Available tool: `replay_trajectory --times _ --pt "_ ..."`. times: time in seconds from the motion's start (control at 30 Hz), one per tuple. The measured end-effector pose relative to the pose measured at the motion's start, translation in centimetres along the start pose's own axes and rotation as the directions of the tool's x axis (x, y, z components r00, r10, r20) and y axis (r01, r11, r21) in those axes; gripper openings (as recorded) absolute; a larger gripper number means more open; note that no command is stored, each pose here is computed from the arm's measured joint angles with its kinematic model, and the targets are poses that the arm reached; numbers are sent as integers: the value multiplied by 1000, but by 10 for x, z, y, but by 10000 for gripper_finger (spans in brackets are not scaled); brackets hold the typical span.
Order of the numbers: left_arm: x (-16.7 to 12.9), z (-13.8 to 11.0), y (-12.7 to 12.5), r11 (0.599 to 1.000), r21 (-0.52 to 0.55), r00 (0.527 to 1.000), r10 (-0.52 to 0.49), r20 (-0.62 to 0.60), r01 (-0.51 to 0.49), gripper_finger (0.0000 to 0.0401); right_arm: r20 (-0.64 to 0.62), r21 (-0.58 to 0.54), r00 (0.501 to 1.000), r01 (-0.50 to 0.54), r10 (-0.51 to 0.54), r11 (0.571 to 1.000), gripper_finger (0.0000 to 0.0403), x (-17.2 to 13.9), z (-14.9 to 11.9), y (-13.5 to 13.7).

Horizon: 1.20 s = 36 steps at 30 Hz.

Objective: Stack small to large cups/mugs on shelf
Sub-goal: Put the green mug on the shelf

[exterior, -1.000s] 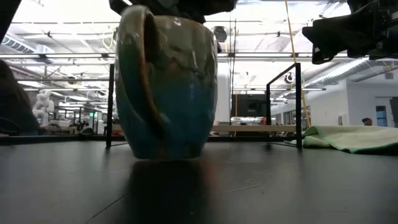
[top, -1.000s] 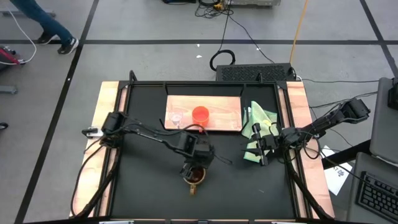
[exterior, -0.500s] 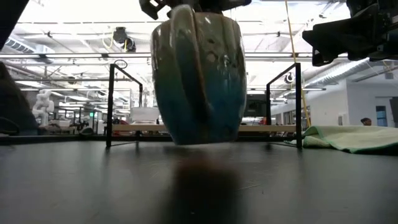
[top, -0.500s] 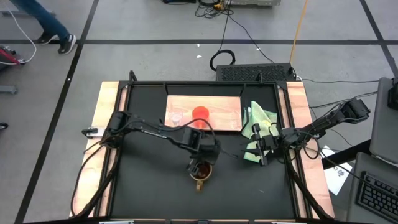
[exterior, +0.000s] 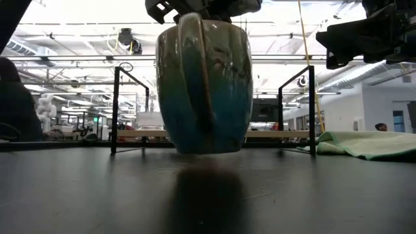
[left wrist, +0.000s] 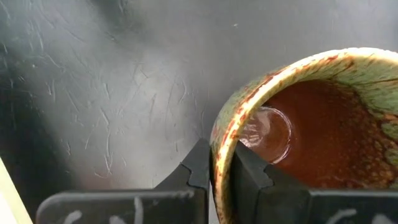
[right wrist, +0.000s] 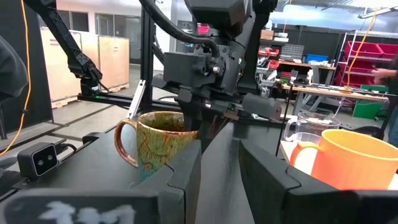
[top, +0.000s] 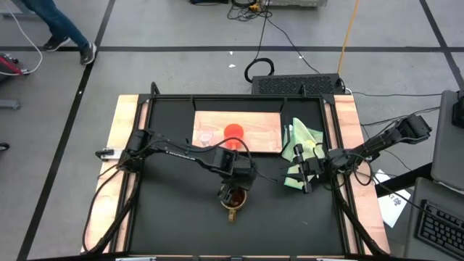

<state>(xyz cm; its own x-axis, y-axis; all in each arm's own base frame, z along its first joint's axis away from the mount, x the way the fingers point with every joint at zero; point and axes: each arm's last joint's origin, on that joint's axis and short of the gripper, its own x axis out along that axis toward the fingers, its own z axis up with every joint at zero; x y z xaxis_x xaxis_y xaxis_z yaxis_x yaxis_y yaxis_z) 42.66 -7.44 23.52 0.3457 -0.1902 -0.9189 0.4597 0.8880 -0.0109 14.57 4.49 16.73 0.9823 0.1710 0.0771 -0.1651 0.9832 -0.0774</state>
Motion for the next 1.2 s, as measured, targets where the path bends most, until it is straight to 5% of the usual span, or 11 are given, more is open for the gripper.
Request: replay_trajectory --times 0.87,1.2 --pt "17 0 -2 998 22 999 -50 -13 51 35 -17 15 1000 -2 2 1000 102 0 -2 0" --pt "18 2 -9 999 38 999 -36 -17 37 108 -17 16 1000 -2 2 1000 102 0 -2 0"
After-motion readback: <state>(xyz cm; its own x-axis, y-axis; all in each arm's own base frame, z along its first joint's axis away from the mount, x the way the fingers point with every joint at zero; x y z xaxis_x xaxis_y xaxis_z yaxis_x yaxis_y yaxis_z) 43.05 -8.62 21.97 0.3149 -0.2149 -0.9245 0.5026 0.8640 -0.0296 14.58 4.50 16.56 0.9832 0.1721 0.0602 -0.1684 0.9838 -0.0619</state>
